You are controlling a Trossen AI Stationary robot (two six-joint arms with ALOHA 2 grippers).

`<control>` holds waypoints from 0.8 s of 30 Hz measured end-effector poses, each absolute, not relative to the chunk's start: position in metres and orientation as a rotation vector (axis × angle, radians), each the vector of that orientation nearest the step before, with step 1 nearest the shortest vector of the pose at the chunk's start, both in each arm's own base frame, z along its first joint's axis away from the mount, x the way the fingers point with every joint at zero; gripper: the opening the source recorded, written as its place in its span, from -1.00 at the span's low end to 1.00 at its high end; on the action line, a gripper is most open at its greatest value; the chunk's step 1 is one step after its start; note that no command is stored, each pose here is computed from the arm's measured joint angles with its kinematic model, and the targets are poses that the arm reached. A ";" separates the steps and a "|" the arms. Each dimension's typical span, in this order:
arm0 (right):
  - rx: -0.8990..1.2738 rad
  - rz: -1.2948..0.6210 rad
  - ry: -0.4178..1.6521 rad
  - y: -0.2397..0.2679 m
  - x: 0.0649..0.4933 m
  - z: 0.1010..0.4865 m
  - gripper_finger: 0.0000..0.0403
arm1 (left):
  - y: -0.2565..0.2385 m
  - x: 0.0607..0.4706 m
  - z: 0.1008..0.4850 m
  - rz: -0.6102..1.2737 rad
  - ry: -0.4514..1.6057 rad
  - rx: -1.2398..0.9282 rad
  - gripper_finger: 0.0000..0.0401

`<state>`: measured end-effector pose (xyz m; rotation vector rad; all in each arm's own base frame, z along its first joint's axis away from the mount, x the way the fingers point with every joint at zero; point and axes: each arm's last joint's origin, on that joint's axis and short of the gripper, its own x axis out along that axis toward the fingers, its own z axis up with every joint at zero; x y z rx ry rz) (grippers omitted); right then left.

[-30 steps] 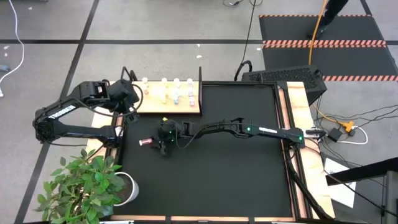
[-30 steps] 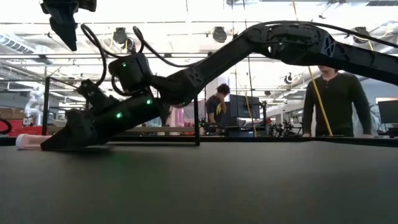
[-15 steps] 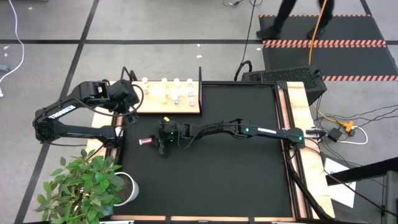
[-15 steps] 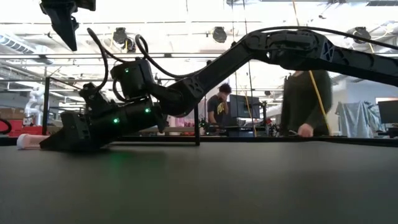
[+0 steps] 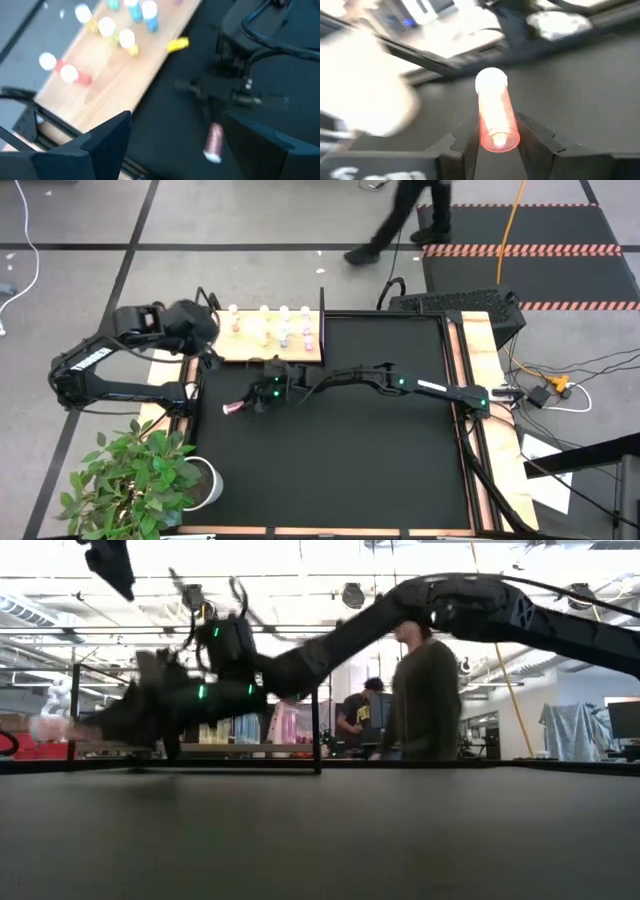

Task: Pick and place medicine bottles onto shelf by color
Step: Put the pink pill bottle on the shelf aligned with the other pink pill bottles

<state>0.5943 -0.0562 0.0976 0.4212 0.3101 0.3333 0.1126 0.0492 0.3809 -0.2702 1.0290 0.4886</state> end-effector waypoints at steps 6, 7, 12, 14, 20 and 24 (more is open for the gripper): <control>0.416 0.497 0.163 -0.059 0.582 0.193 -0.49 | 0.043 0.099 0.427 0.488 0.831 -0.236 0.56; 0.405 0.507 0.137 -0.060 0.577 0.206 -0.52 | 0.042 0.097 0.435 0.488 0.792 -0.230 0.56; 0.340 0.484 0.138 -0.066 0.534 0.244 -0.63 | 0.038 0.086 0.464 0.500 0.630 -0.240 0.56; 0.255 0.440 0.168 -0.064 0.513 0.249 -0.64 | 0.037 0.085 0.470 0.499 0.589 -0.234 0.56; 0.036 0.351 0.374 -0.013 0.493 0.188 -0.42 | 0.041 0.093 0.473 0.500 0.536 -0.235 0.56; 0.045 0.354 0.363 0.003 0.513 0.166 -0.15 | 0.047 0.110 0.464 0.498 0.595 -0.248 0.56</control>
